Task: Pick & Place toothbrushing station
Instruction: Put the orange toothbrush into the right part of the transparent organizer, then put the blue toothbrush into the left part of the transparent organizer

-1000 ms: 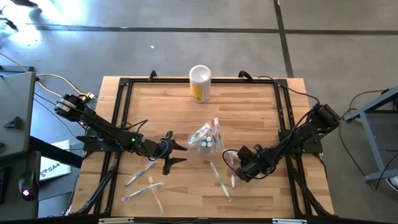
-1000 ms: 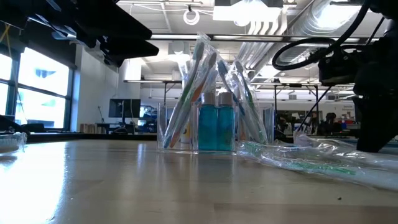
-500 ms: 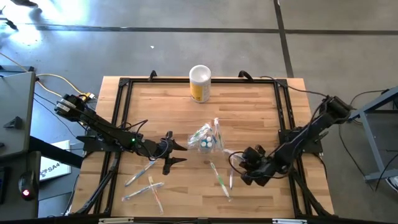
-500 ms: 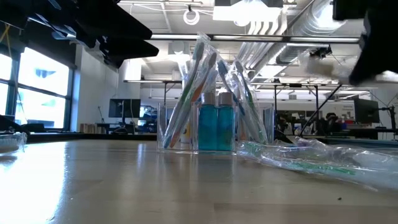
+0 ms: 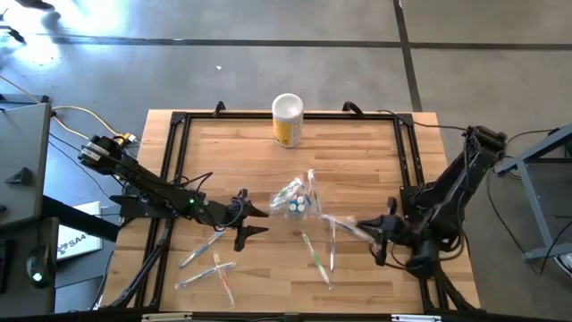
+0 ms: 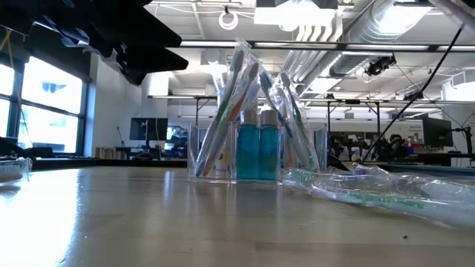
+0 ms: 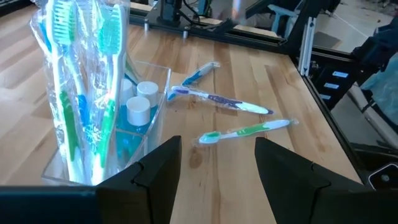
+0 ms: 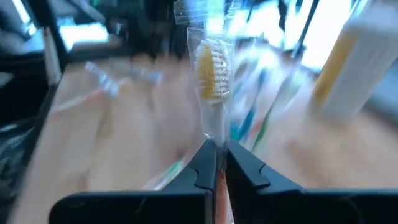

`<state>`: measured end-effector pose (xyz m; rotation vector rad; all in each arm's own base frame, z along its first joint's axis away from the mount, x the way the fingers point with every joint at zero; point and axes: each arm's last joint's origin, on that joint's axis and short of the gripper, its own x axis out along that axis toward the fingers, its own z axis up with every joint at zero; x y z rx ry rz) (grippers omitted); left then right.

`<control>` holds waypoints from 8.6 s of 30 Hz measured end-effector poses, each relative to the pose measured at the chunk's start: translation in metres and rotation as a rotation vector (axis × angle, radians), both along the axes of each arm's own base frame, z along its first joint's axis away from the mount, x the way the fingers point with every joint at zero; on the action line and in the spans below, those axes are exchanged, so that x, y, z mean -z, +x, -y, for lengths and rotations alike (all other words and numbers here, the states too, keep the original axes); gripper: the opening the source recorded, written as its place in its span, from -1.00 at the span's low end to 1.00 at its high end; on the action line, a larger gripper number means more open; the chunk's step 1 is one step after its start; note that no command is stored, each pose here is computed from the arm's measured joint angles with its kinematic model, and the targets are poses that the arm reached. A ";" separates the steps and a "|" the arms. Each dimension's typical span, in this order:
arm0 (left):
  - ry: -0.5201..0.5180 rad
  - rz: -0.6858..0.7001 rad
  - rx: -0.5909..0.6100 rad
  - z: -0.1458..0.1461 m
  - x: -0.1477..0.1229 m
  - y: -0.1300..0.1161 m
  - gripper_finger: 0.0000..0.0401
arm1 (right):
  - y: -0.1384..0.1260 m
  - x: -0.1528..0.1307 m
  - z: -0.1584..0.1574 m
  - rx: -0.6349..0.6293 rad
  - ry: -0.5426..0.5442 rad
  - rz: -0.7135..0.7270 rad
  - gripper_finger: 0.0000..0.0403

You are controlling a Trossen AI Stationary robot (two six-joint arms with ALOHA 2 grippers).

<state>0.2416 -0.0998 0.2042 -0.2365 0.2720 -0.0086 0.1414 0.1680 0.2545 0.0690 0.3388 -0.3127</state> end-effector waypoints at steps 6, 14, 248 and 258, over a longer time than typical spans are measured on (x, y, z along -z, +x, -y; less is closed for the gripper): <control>-0.026 -0.024 -0.010 0.003 0.011 0.006 0.00 | -0.017 0.005 -0.008 0.133 -0.277 0.249 -0.96; -0.029 -0.033 -0.011 0.005 0.021 0.012 0.00 | -0.010 0.022 0.006 0.216 -0.205 0.284 -0.96; 0.303 0.420 0.063 0.043 -0.043 0.125 0.00 | 0.088 0.024 -0.015 -0.255 -0.234 0.243 -0.93; 0.290 0.455 0.090 0.043 -0.046 0.125 -0.06 | 0.088 0.024 -0.014 -0.253 -0.239 0.245 -0.93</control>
